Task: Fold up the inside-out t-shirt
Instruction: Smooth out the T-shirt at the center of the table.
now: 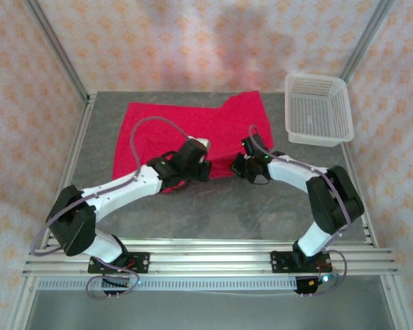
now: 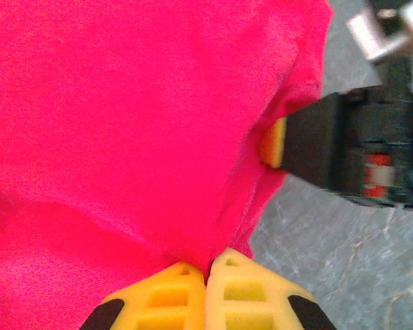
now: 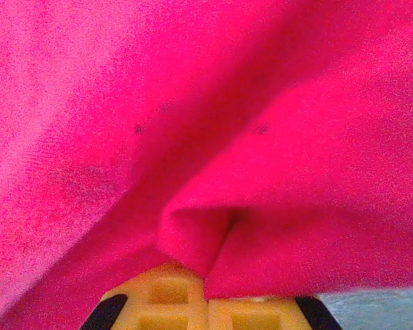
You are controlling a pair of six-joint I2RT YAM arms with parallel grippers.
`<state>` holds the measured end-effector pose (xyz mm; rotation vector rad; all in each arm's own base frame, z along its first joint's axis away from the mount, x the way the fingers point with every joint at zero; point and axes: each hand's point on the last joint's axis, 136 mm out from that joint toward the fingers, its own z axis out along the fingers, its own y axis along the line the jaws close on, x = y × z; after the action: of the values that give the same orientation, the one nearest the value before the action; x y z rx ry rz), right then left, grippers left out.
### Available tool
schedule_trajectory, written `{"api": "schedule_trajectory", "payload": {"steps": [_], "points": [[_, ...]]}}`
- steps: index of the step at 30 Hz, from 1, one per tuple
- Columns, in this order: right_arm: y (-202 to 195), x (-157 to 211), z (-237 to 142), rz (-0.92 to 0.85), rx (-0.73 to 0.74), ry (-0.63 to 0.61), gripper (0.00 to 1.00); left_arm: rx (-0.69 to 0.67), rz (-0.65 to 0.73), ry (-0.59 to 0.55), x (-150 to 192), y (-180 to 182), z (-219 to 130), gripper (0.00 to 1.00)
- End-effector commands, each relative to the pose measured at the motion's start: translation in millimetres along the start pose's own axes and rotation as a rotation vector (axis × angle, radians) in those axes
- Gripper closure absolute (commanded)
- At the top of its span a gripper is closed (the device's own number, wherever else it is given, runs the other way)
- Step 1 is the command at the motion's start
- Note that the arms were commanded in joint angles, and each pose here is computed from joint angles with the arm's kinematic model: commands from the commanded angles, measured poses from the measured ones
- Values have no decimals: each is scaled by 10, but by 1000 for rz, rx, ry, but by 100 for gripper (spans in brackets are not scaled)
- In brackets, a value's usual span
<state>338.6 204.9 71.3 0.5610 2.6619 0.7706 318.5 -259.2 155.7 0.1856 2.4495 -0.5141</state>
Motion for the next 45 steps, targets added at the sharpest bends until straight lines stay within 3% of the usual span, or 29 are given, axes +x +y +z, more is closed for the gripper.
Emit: {"api": "schedule_trajectory", "payload": {"steps": [1, 6, 13, 17, 21, 25, 26, 28, 30, 32, 37, 41, 45], "points": [[-775, -151, -407, -5, 251, -67, 100, 82, -79, 59, 5, 119, -80, 100], [-1297, -72, -760, 16, 353, -75, 100, 112, -94, 150, 123, 162, 161, 100], [-1492, -5, -726, 14, 435, -55, 100, 172, -211, 203, 287, 126, 524, 100], [-1174, -273, -788, -16, 367, -129, 100, 209, -233, 194, 237, 51, 604, 100], [-692, -805, -960, -61, 335, -226, 100, 153, -189, 195, 101, 81, 619, 100], [-552, -1198, -748, -62, 369, -202, 100, 130, -137, 209, -21, 85, 713, 100], [-555, -1269, -691, -62, 385, -194, 98, 133, -145, 211, -42, 93, 745, 100], [-577, -1375, -611, -68, 425, -184, 79, 140, -170, 221, -33, 113, 826, 100], [-523, -1359, -617, -71, 410, -169, 64, 147, -199, 226, -11, 127, 892, 100], [-439, -1263, -682, -73, 367, -174, 60, 154, -219, 230, 13, 127, 949, 100], [-157, -813, -753, -57, 192, -177, 64, 162, -268, 236, 67, 139, 1058, 100], [87, -479, -476, 18, 23, -104, 64, 166, -278, 247, 89, 136, 1096, 100], [200, -319, -134, 75, -17, -50, 63, 159, -278, 242, 80, 151, 1076, 100]]}}
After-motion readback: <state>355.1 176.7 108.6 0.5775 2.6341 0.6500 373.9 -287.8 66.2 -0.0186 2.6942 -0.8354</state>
